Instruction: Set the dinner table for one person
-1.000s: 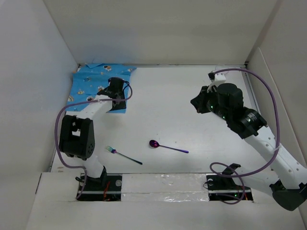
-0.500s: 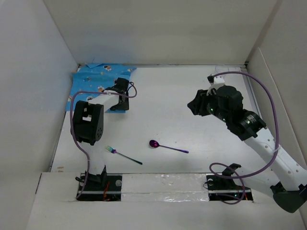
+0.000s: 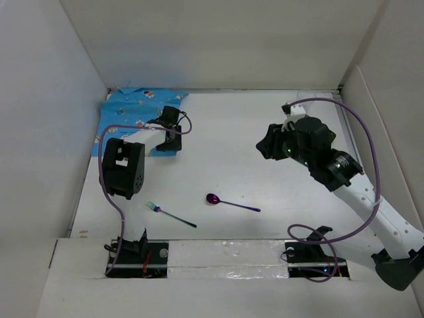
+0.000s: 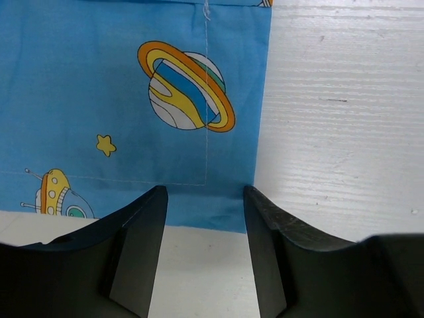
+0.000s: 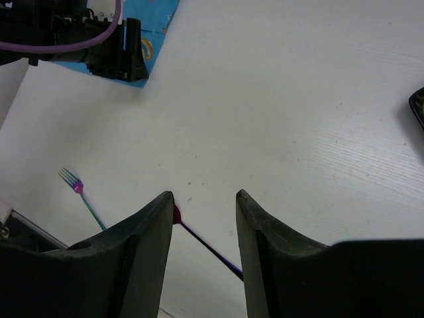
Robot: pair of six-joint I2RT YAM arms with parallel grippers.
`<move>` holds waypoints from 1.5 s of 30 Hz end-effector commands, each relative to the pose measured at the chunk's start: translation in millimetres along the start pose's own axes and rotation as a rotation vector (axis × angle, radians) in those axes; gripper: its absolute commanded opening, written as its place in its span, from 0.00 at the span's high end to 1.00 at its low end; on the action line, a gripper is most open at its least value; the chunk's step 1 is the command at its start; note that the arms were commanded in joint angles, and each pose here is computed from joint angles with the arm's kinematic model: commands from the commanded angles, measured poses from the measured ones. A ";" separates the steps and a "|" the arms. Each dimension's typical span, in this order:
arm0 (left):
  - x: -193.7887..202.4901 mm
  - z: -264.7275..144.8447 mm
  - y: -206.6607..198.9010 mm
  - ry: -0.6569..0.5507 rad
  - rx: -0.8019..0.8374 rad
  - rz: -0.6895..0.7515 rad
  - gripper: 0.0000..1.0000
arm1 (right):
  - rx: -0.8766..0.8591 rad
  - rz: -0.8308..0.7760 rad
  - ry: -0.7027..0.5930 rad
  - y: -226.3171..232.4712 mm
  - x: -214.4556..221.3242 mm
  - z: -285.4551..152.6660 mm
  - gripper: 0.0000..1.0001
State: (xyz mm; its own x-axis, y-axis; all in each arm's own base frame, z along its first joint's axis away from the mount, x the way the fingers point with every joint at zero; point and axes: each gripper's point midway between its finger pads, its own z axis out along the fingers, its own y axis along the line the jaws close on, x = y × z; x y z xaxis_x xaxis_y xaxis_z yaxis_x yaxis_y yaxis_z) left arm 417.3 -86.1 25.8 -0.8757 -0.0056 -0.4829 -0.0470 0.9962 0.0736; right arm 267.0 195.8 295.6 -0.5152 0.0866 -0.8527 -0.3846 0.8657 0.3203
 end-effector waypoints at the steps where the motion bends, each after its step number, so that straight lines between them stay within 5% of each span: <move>1: 13.6 -2.4 -11.2 0.054 0.065 0.021 0.54 | -0.015 -0.009 -0.065 1.4 -17.0 0.9 0.52; 14: -18.3 -34.5 -30.8 -0.141 0.209 -0.063 0.50 | -0.021 -0.019 -0.042 3.3 -15.9 10.2 0.53; 27: 25.5 -0.2 -13.7 0.025 0.099 0.010 0.58 | 0.001 -0.032 -0.050 1.1 -22.9 14.2 0.53; 30: 33.8 5.6 -16.3 0.058 0.087 0.030 0.68 | 0.010 -0.033 -0.063 -1.0 -29.2 12.9 0.53; 34: 39.7 5.0 -30.9 0.065 -0.012 0.148 1.00 | 0.019 -0.034 -0.105 -1.7 -45.1 9.7 0.53; 35: 31.9 3.6 -29.2 0.045 -0.030 0.145 1.00 | 0.027 -0.031 -0.108 -4.7 -46.3 9.7 0.53; 40: -10.9 -49.3 -54.3 -0.072 0.029 0.121 1.00 | 0.038 -0.025 -0.127 -10.5 -53.5 10.6 0.53; 45: -87.2 -168.5 -63.3 -0.304 0.184 0.019 1.00 | 0.067 0.008 -0.138 -21.2 -55.0 18.7 0.65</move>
State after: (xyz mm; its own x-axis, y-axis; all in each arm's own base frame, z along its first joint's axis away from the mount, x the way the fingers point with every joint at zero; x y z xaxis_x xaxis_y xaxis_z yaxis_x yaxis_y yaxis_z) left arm 407.1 -161.4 81.2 -0.8368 0.1275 -0.5325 0.1082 0.9918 0.0674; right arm 304.2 184.5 301.6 -0.4840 0.1043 -0.8688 -0.3312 0.8972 0.2922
